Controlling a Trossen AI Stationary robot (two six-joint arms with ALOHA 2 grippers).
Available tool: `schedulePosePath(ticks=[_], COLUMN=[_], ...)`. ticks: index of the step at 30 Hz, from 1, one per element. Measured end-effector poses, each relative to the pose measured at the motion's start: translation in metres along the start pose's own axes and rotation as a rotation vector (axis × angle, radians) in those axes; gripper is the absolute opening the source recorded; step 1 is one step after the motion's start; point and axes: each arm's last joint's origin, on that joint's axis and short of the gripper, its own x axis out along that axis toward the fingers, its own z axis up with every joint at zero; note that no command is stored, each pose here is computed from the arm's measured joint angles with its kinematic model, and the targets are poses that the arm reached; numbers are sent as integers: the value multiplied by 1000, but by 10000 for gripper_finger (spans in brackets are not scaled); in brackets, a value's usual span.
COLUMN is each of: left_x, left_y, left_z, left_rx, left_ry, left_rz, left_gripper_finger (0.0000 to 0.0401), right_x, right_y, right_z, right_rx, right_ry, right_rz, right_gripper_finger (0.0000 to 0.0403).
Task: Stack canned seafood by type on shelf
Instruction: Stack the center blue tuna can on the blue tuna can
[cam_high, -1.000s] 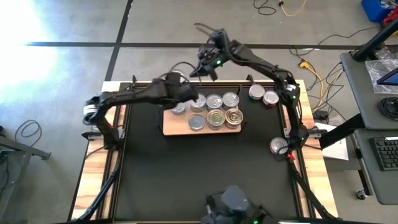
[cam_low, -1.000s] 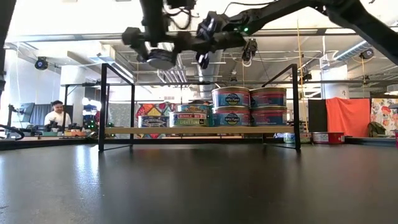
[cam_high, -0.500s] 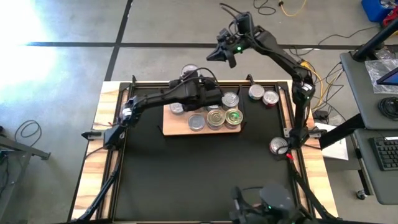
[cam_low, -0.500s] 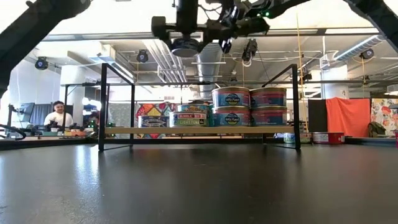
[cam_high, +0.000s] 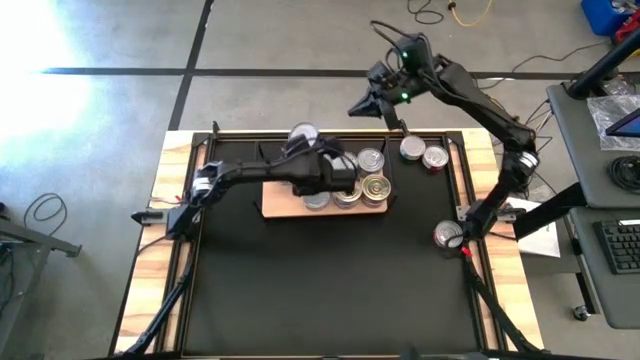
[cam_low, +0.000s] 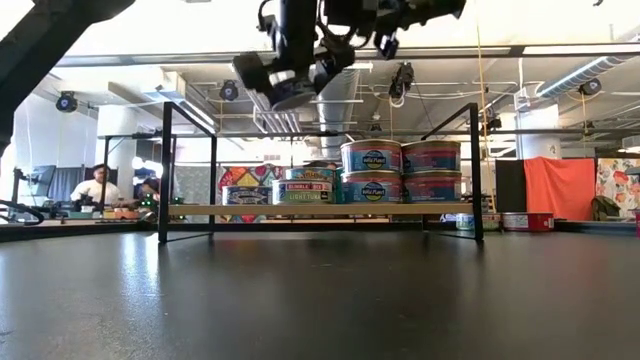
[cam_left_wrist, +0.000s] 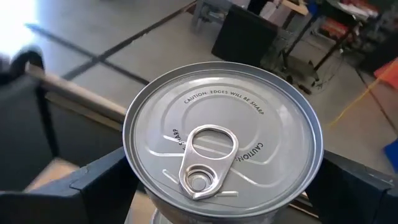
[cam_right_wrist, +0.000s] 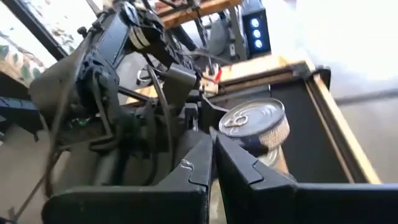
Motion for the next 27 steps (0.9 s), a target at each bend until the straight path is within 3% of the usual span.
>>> schedulePosePath(ticks=[5,8,19,27], left_x=[-7,-14,-24,-9], left_y=[22,30,26,28], left_z=[-33,-44,-38,-38], left_rx=[-108,-72,-68,-59], left_ry=[5,25,11,21], left_rz=[13,16,-23,36], left_gripper_finger=[373,373,373,373], right_x=[-4,-5,-2,10], right_y=[26,38,51,64], right_z=[-11,-14,-15,-20], right_rx=[48,56,38,46], right_ry=[29,46,78,133], right_rz=[-20,-13,-26,27], right_gripper_finger=[12,12,12,12])
